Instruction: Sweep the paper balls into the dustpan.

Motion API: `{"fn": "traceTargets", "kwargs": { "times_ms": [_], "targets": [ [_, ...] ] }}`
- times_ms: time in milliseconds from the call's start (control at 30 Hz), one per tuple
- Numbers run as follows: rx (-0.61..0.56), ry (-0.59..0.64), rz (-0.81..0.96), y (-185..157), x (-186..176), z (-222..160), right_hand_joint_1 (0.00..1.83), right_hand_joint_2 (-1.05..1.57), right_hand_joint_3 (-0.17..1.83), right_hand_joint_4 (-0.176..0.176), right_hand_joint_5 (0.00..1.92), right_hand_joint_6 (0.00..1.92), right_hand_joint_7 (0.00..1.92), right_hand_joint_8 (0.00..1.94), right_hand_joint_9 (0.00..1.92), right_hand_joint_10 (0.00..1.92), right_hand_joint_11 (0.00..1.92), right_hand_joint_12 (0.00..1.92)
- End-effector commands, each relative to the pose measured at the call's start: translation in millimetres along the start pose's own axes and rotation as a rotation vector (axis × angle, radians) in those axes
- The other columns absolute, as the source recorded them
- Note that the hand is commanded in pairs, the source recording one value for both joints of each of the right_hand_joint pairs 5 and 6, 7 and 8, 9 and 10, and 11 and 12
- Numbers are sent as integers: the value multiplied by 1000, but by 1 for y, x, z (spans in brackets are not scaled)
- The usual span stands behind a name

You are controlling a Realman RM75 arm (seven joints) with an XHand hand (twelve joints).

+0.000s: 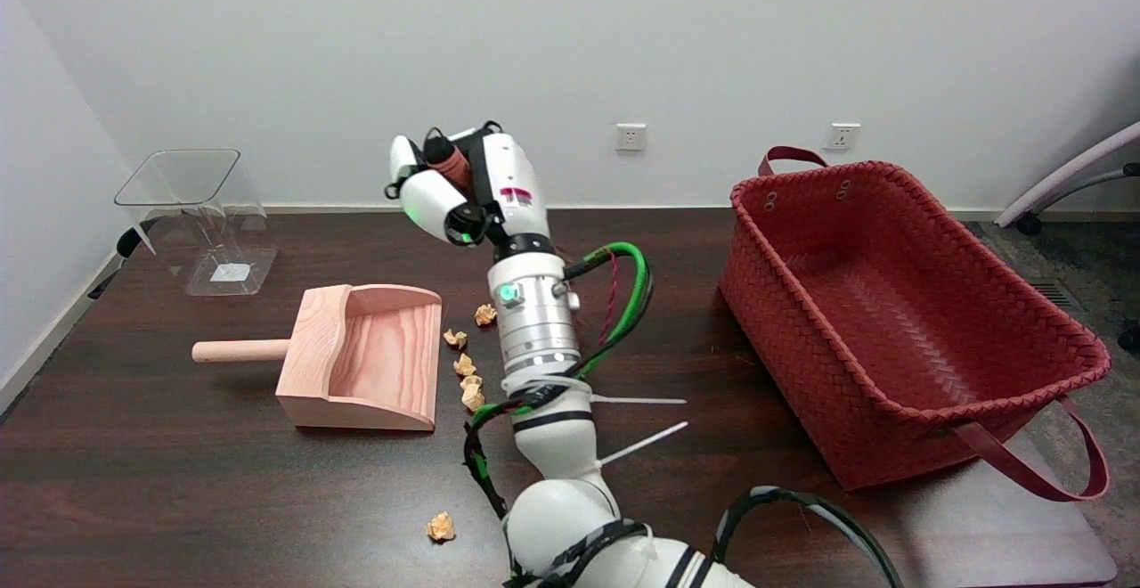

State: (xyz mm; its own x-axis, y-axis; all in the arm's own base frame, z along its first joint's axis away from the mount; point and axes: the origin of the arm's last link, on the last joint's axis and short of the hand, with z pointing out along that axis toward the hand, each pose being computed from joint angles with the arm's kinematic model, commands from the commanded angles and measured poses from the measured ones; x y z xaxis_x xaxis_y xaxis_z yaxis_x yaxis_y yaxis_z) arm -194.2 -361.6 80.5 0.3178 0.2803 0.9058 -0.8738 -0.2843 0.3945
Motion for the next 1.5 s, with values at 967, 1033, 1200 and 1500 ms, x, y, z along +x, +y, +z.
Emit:
{"fn": "traceTargets", "kwargs": {
  "times_ms": [967,1033,1200,1500],
  "targets": [
    [-177,-170,88,59,-65,-19,819,1571,888,0,1920,1920,1920,1920,1920,1920,1920,1920],
    [-176,-177,96,56,-68,-17,809,1571,862,0,1920,1920,1920,1920,1920,1920,1920,1920],
    [-177,-196,104,53,-76,-14,822,1571,786,0,1920,1920,1920,1920,1920,1920,1920,1920],
    [-199,-201,225,53,-85,-13,774,1571,635,0,1920,1920,1920,1920,1920,1920,1920,1920]
  ]
}}
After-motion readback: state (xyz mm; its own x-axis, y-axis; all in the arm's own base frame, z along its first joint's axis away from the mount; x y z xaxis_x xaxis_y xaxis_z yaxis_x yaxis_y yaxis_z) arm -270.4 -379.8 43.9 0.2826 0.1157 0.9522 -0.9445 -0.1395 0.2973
